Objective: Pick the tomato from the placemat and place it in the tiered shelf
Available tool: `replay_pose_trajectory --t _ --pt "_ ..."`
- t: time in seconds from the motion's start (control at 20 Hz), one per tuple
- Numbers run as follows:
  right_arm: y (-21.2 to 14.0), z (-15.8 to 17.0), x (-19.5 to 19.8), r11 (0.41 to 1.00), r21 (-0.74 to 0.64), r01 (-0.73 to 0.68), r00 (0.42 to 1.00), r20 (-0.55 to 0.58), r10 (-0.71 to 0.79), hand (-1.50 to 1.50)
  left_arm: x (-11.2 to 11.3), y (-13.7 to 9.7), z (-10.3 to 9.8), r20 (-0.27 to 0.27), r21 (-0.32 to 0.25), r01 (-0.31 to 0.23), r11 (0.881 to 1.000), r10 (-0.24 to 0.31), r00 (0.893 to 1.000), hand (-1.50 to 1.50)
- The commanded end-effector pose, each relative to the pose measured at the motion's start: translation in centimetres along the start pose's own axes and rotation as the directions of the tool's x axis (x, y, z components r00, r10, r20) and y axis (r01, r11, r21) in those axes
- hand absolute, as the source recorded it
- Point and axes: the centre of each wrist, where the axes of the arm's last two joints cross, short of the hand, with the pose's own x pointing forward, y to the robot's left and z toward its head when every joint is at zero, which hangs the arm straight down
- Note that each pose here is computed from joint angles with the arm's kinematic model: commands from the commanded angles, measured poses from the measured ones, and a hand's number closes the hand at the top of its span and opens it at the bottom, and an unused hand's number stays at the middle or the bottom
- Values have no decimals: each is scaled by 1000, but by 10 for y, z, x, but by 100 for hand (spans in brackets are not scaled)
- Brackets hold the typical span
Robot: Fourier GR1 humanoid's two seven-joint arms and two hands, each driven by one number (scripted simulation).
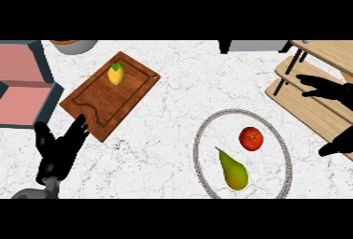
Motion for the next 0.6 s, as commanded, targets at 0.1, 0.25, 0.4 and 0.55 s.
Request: replay_pose_trajectory --t 0.1,0.25,0.4,0.55 --pt "32 -26 52 987 -47 -156 981 -122 150 -150 2 -2 1 -3 -26 -6 1000 6 1000 0" --pt "62 -32 63 986 -26 -166 972 -171 159 -150 -12 4 2 6 -10 -13 1000 13 1000 0" --pt "68 -45 72 981 33 -193 954 -227 195 -150 3 -7 0 14 -20 8 1000 -8 1000 0" --pt "92 -43 75 969 69 -239 944 -216 248 -150 7 0 -14 -2 -23 7 1000 -7 1000 0"
